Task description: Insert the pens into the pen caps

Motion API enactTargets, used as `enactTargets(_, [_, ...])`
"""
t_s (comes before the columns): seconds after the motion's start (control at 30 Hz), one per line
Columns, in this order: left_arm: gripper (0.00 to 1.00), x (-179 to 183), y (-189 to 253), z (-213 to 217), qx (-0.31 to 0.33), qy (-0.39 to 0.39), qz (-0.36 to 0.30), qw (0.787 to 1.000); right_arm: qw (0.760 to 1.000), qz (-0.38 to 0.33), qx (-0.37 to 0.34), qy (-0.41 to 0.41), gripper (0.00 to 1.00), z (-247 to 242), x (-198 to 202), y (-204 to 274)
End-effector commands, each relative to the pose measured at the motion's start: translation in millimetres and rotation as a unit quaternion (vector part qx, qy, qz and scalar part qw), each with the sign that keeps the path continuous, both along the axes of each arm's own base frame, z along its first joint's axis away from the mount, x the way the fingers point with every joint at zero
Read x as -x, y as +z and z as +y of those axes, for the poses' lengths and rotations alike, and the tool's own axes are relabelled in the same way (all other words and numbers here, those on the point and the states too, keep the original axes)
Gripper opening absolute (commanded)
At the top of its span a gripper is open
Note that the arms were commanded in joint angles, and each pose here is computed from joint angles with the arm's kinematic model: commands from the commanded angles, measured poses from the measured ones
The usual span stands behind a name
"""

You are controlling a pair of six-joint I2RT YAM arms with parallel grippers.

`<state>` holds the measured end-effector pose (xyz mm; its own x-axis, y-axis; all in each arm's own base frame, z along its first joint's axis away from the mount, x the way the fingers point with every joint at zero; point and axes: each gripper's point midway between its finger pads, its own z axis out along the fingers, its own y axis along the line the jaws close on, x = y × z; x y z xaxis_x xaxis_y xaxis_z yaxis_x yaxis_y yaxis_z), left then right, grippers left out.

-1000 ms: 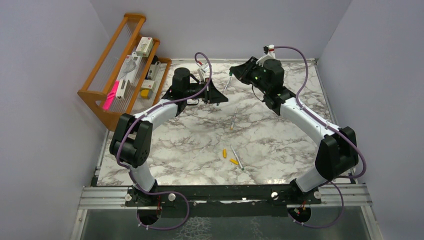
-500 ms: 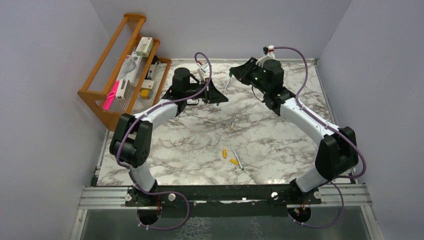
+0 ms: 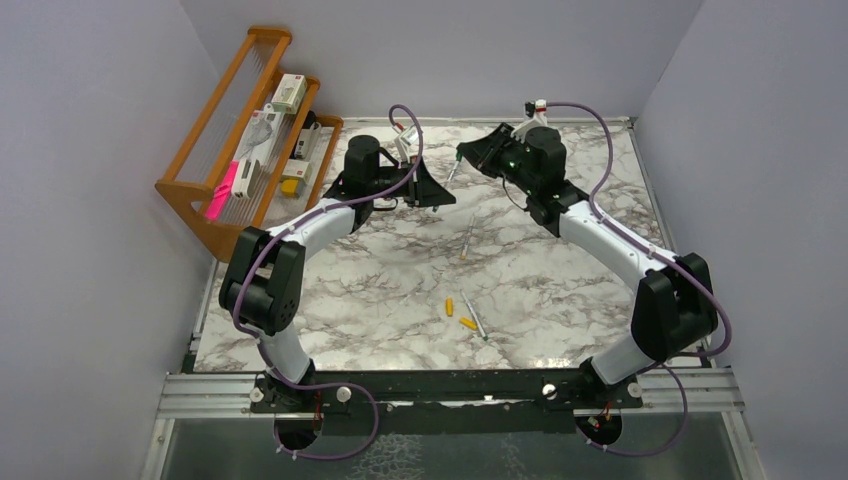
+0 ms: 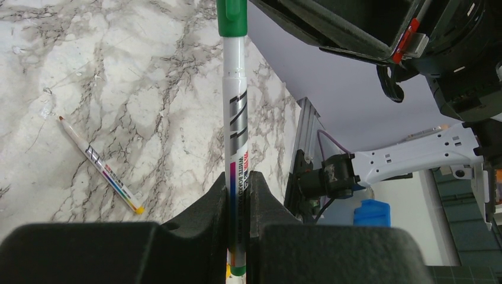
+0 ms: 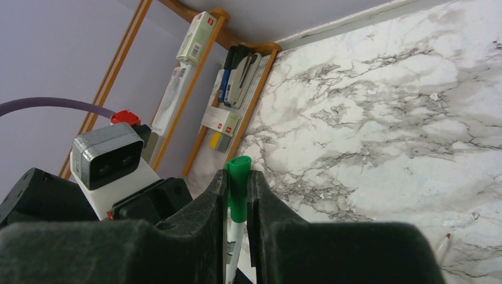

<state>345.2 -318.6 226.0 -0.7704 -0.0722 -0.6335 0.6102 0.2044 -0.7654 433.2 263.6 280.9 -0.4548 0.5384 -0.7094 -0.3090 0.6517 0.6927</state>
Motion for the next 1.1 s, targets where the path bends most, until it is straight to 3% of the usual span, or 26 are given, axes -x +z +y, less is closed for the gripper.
enactTargets(0.0, [0.00, -1.7, 25.7, 1.5, 0.017, 0.001, -0.044, 0.999, 1.000, 0.003, -0.018, 0.015, 0.01, 0.3, 11.2, 3.2])
enactTargets(0.33, [0.00, -18.6, 34.7, -2.3, 0.023, 0.027, -0.037, 0.999, 0.998, 0.028, -0.038, 0.050, 0.01, 9.7, 30.4, -6.1])
enactTargets(0.57, [0.00, -44.1, 65.2, -7.0, 0.046, 0.063, -0.065, 0.995, 0.994, 0.040, -0.043, 0.091, 0.01, 18.6, 52.6, -14.0])
enactTargets(1.07, [0.00, -57.2, 112.7, -17.9, 0.081, 0.037, -0.121, 0.989, 0.970, 0.099, -0.036, 0.218, 0.01, 42.3, 106.5, -36.8])
